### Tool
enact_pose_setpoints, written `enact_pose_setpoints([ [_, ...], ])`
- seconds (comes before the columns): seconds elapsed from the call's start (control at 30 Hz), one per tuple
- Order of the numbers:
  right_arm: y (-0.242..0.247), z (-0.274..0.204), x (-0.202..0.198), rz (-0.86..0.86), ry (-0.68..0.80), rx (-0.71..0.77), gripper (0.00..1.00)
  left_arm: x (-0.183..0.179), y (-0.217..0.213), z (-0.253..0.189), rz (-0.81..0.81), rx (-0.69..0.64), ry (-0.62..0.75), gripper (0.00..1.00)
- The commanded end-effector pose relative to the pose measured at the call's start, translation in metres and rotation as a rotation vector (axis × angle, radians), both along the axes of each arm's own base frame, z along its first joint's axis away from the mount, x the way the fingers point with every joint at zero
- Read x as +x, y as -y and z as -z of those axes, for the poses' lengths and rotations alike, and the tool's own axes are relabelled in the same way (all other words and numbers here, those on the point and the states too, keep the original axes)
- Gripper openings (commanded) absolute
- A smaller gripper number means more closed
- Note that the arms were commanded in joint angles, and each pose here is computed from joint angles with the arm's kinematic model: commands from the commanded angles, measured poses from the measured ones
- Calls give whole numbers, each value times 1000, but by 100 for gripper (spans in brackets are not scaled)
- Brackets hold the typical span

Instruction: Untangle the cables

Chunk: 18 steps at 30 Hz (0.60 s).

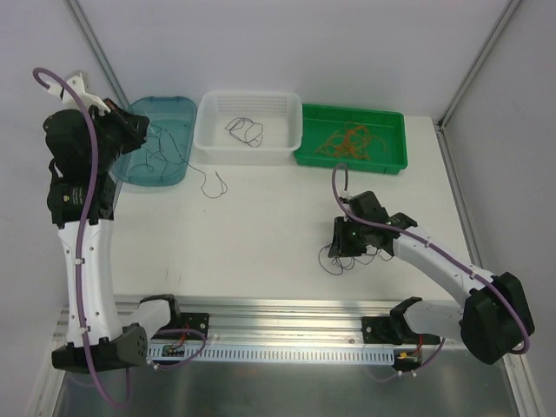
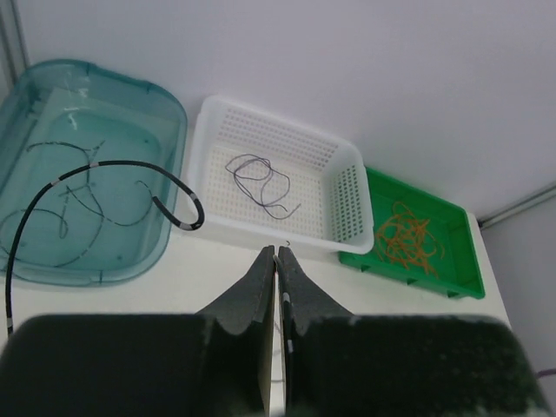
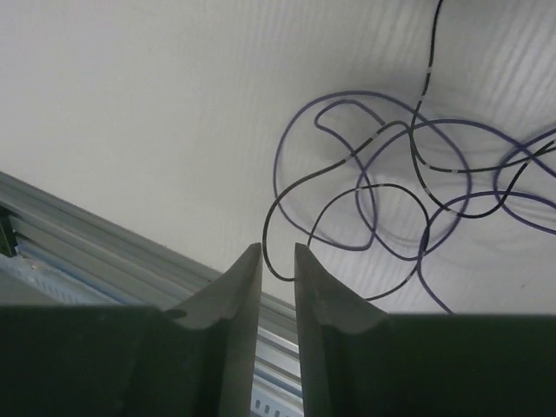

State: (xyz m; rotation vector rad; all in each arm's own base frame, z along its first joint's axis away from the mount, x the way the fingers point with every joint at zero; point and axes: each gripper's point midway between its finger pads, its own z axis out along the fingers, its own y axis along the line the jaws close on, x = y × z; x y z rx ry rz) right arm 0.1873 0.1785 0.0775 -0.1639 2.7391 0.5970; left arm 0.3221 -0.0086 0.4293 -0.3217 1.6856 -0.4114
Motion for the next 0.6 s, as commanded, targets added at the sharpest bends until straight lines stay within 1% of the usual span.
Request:
enact_pose_setpoints([
  [0.0, -19, -18, -1, -54, 24, 68, 32, 24, -23, -37, -82, 94, 67, 0],
  [0.03, -20, -22, -2, -65, 29, 69, 39, 30, -32, -40, -125, 108, 68, 0],
  [0.07, -22, -25, -5, -91, 43, 68, 46, 46, -39, -35, -145, 116, 46, 0],
  [0.1, -22, -28, -6, -101, 52, 65, 57, 54, -45, -36, -164, 139, 41, 0],
  [0.13, -22, -30, -6, -114, 63, 61, 62, 58, -48, -49, -180, 155, 67, 0],
  [0.17, -21, -34, -7, -125, 74, 54, 66, 73, -57, -42, -206, 166, 42, 0],
  [0.2, -21, -39, -7, -147, 97, 55, 73, 80, -61, -44, -220, 181, 41, 0],
  [0.23, -21, -42, -7, -155, 107, 53, 75, 83, -63, -56, -227, 191, 66, 0],
  [0.27, -19, -45, -7, -159, 114, 45, 78, 96, -70, -51, -249, 202, 49, 0],
  [0.3, -18, -47, -8, -167, 120, 41, 82, 100, -76, -55, -273, 220, 54, 0],
  [0.33, -17, -49, -7, -175, 133, 38, 84, 100, -78, -70, -286, 231, 86, 0],
  [0.37, -16, -50, -7, -176, 139, 31, 86, 111, -87, -64, -318, 253, 70, 0],
  [0.4, -15, -51, -7, -179, 141, 27, 89, 115, -91, -74, -338, 270, 98, 0],
  [0.47, -15, -52, -6, -176, 152, 25, 91, 133, -102, -65, -368, 296, 82, 0],
  [0.53, -14, -52, -5, -175, 157, 21, 93, 143, -112, -69, -397, 319, 102, 0],
  [0.57, -14, -53, -4, -174, 161, 23, 93, 158, -117, -55, -400, 323, 74, 0],
])
